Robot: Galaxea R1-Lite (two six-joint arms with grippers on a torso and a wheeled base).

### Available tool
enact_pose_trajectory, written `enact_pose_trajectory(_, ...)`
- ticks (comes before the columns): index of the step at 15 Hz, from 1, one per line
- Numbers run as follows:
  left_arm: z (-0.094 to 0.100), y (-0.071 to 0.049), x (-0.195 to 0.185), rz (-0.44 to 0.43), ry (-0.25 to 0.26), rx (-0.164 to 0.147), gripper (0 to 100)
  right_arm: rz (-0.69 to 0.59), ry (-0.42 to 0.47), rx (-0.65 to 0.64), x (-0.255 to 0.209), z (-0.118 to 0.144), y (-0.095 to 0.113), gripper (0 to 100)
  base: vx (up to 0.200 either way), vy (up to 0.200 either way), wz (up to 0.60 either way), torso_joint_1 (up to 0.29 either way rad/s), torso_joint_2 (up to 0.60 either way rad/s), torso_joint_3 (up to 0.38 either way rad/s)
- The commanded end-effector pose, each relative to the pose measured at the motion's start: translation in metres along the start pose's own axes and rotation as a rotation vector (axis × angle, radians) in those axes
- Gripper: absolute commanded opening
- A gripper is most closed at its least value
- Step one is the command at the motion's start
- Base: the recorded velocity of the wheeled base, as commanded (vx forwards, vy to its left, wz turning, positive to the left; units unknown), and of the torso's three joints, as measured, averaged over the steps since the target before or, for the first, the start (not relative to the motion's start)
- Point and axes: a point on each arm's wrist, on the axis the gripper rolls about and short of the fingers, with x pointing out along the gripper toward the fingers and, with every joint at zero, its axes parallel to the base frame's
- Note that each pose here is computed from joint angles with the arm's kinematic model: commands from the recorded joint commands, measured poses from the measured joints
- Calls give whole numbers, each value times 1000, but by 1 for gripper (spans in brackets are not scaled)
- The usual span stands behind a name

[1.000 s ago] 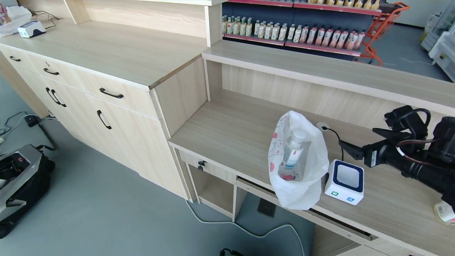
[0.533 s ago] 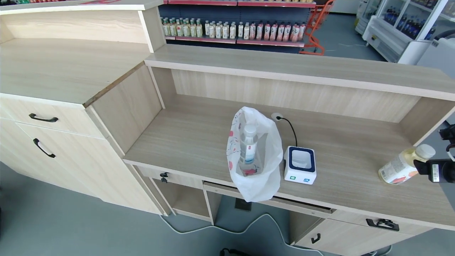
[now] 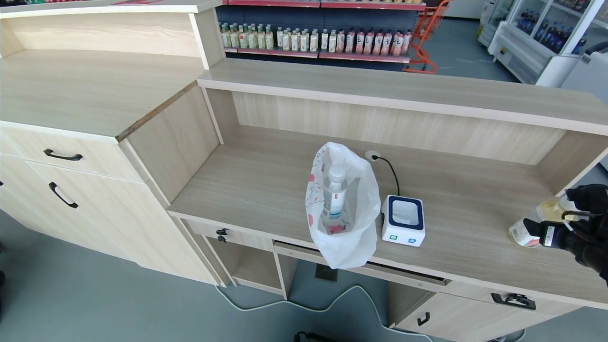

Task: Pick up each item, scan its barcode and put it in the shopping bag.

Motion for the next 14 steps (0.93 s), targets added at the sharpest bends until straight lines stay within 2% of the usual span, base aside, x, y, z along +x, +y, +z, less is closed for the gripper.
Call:
enact_pose_trajectory(1,0,0,0,0,0,0,100,24,85,11,12,-25,7,100,0,0,0,0,0,0)
enact_pose_trajectory(4,0,0,0,0,0,0,100,26,89,17,20,-34,9,100,0,0,0,0,0,0)
enact_pose_trajectory(7,0,0,0,0,0,0,100,93,17,31,29,-34,19,100,0,0,0,0,0,0)
enact_pose_trajectory(14,0,0,0,0,0,0,100,72,-41,-19,36,-31,18,100,0,0,0,0,0,0)
